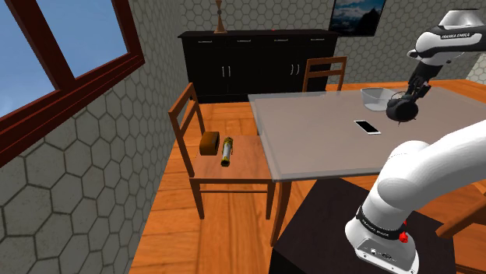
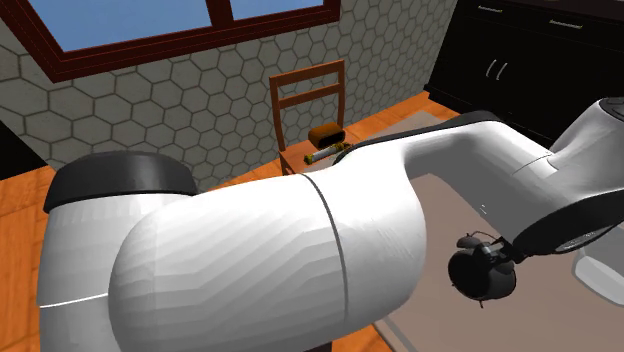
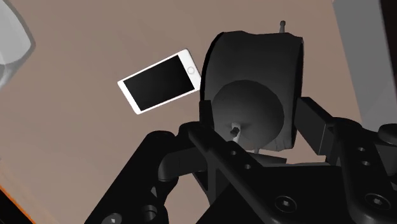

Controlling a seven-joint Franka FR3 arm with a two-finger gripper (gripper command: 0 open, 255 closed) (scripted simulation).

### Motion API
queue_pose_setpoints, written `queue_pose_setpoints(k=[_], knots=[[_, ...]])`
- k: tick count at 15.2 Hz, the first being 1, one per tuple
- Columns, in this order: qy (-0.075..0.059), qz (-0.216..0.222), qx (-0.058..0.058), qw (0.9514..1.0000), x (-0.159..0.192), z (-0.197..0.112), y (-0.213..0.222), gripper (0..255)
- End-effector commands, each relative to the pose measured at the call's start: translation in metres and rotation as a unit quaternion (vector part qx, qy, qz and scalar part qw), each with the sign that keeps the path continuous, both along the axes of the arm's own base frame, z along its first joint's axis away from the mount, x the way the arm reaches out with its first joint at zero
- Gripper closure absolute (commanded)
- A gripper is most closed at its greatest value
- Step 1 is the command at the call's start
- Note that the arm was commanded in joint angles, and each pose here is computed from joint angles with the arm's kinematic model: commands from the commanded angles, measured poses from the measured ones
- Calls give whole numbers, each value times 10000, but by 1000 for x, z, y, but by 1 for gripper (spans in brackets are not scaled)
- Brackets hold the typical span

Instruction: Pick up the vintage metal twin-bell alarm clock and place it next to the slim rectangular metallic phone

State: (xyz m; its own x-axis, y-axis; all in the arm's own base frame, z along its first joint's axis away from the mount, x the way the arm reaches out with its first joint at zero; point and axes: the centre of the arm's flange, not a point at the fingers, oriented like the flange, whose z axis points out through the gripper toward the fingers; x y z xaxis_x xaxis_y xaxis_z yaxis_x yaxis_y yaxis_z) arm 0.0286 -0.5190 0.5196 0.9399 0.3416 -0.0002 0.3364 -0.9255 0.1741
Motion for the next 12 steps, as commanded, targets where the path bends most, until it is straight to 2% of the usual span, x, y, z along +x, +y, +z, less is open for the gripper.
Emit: queue_pose_setpoints(k=[1,12], knots=[[-3,0,-5,10000,1,-10,1,255],[-3,0,-5,10000,1,-68,1,255]])
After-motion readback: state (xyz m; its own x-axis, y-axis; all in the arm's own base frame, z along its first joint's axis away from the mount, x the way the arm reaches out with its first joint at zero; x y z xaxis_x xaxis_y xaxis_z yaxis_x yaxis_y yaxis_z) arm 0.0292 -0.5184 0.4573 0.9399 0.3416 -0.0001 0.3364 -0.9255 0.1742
